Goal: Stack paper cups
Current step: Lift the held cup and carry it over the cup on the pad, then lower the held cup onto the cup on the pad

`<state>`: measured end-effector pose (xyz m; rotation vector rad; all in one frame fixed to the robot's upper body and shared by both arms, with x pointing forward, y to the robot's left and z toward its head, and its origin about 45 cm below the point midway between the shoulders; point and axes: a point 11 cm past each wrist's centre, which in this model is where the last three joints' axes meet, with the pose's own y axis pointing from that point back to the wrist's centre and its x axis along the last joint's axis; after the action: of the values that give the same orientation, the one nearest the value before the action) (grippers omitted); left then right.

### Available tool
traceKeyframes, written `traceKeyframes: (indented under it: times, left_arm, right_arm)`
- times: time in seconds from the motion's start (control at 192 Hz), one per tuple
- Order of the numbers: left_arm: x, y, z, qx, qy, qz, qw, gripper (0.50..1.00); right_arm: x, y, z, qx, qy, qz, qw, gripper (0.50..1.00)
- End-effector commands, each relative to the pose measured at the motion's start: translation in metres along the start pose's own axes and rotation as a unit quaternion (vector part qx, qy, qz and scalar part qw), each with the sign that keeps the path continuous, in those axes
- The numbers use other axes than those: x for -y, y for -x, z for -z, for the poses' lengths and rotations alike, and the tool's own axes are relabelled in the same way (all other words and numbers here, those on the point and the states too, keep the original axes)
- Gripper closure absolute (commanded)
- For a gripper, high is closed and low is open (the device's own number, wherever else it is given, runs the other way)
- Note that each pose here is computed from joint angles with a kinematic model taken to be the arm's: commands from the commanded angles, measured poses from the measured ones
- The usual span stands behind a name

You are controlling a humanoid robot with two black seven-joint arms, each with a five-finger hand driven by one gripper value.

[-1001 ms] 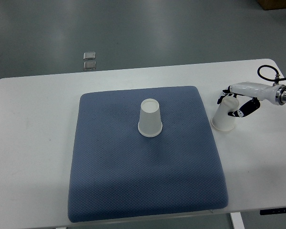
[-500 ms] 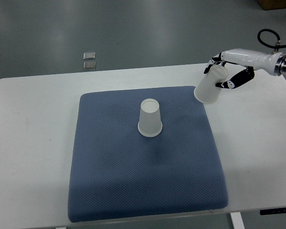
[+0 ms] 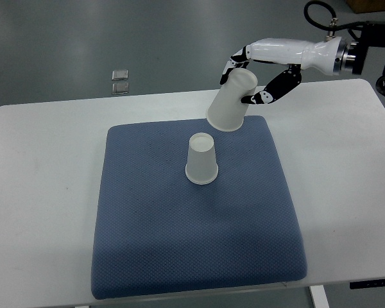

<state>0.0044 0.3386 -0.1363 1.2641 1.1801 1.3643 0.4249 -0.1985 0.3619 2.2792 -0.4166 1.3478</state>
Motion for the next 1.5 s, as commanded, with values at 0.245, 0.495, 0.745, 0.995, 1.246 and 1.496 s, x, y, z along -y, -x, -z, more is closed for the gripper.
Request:
traceKeyframes:
  times: [0.245, 0.495, 0.745, 0.995, 1.246, 1.496]
  left_arm:
    - [0.0, 0.0, 0.0, 0.0, 0.0, 0.0, 1.0, 0.5]
    - [0.0, 0.0, 0.0, -0.001, 0.0, 0.0, 1.0, 0.5]
    - [0.0, 0.0, 0.0, 0.0, 0.0, 0.0, 1.0, 0.5]
    - [0.0, 0.0, 0.0, 0.0, 0.0, 0.0, 1.0, 0.5]
    - [0.0, 0.0, 0.0, 0.0, 0.0, 0.0, 1.0, 0.5]
    - [0.0, 0.0, 0.0, 0.0, 0.0, 0.0, 1.0, 0.5]
  right_arm:
    - [0.017, 0.0, 0.013, 0.003, -0.012, 0.028, 1.0, 0.889]
    - [0.032, 0.006, 0.018, 0.0, -0.014, 0.038, 0.999, 0.887]
    - [0.041, 0.015, 0.022, 0.004, -0.02, 0.047, 0.999, 0.887]
    - [0.046, 0.026, 0.016, -0.006, -0.011, 0.054, 0.998, 0.887]
    - [0.047, 0.031, 0.013, -0.019, -0.006, 0.056, 0.998, 0.887]
    - [0.048, 0.033, 0.014, -0.018, -0.006, 0.058, 0.998, 0.887]
